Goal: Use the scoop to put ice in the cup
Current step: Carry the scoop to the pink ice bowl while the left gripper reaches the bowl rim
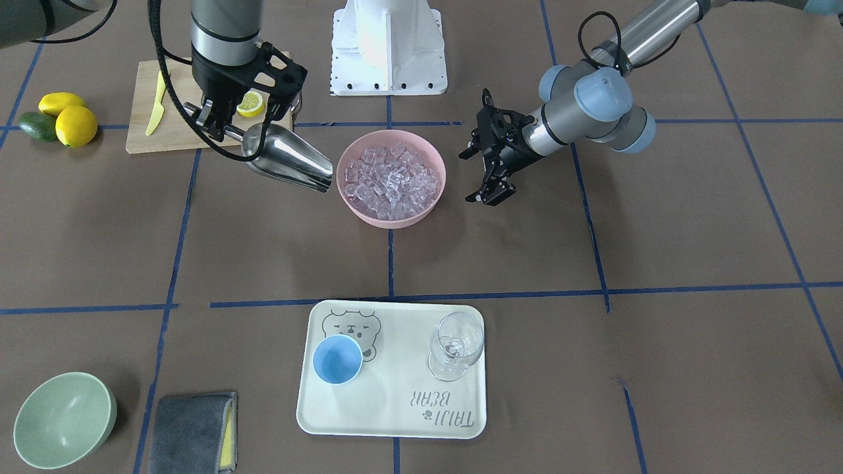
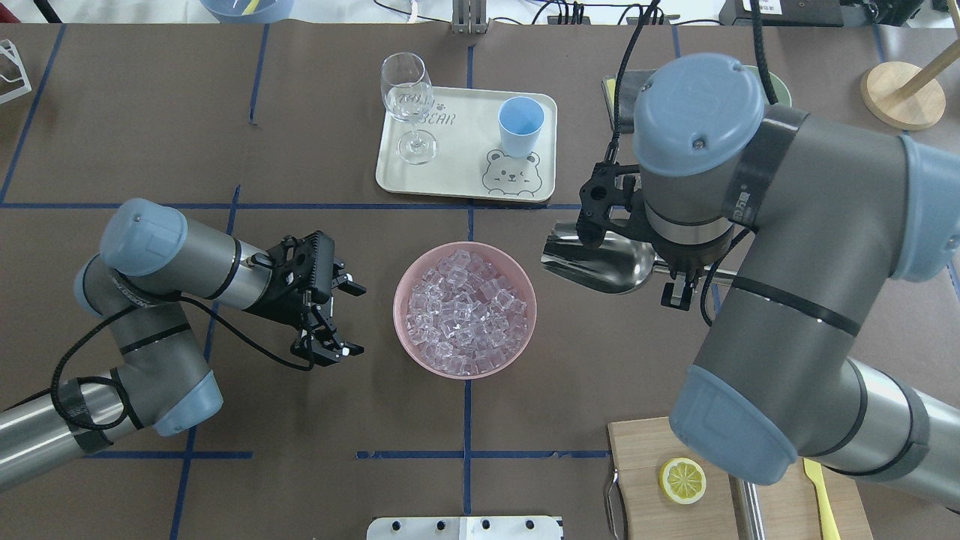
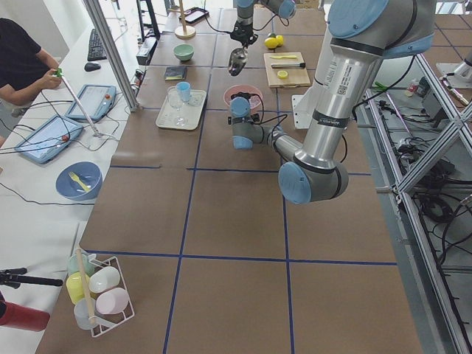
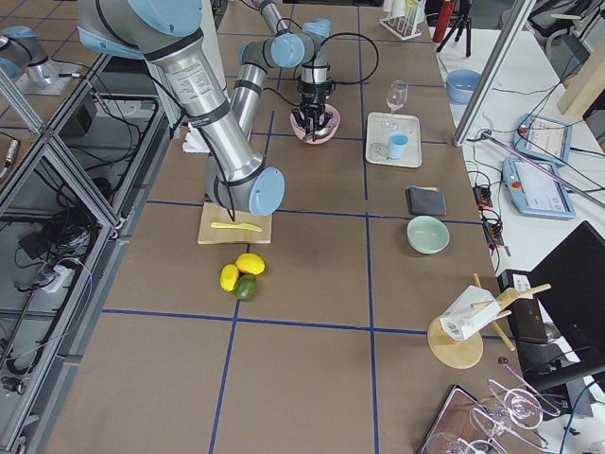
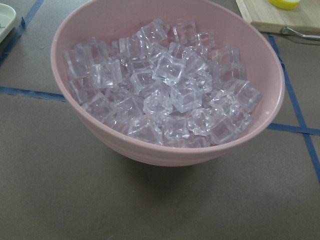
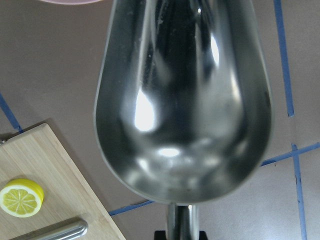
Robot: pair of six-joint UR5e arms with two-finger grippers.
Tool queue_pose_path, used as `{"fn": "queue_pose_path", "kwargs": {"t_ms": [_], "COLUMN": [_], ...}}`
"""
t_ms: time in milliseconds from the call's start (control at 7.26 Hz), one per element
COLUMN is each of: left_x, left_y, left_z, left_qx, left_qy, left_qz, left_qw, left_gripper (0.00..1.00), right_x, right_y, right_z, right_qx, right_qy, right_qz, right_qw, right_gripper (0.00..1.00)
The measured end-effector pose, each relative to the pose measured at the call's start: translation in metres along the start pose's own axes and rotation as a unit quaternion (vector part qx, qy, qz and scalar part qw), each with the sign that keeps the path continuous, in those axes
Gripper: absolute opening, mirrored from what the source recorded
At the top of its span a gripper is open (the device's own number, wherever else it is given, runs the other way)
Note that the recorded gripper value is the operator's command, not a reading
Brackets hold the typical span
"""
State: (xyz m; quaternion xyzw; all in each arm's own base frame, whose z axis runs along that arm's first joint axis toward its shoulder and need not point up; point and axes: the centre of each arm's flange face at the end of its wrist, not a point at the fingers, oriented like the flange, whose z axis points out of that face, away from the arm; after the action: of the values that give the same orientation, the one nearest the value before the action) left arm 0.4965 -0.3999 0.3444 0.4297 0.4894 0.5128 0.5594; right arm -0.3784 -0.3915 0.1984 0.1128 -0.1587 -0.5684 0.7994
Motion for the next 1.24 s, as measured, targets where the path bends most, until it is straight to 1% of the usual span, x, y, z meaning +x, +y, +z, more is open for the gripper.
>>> {"fn": "queue_pose_path", "kwargs": {"t_ms": [275,551,688,826,1101,1239], "left_x": [0.006,0.006,0.006,0.006,0.006,0.006], "left_y": [-0.009,-0.015,-0.017,-0.02,-0.023,-0.023], "left_z": [0.01,0.012,0.013,0.013,0.013,0.013], "left_qx": [0.005,0.008,0.009,0.01,0.012,0.013], "left_qy": [-0.007,-0.008,-0.008,-0.008,-0.008,-0.008], "left_qz": [0.003,0.004,0.005,0.006,0.006,0.005], "left_qw": [1.0,0.9999,0.9999,0.9999,0.9999,0.9999], "left_gripper": [1.0,1.0,1.0,1.0,1.0,1.0], "right_x": [-0.01,-0.013,-0.014,-0.016,-0.018,-0.019], "right_y": [-0.007,-0.012,-0.017,-0.028,-0.06,-0.078], "right_z": [-0.001,-0.008,-0.007,-0.009,-0.024,-0.032], "right_qx": [-0.018,-0.021,-0.027,-0.041,-0.076,-0.098], "right_qy": [-0.001,-0.001,-0.001,-0.001,0.001,0.002], "right_qz": [-0.007,-0.01,-0.01,-0.012,-0.019,-0.026], "right_qw": [0.9998,0.9997,0.9996,0.9991,0.9969,0.9949], "right_gripper": [0.0,0.0,0.0,0.0,0.0,0.0]}}
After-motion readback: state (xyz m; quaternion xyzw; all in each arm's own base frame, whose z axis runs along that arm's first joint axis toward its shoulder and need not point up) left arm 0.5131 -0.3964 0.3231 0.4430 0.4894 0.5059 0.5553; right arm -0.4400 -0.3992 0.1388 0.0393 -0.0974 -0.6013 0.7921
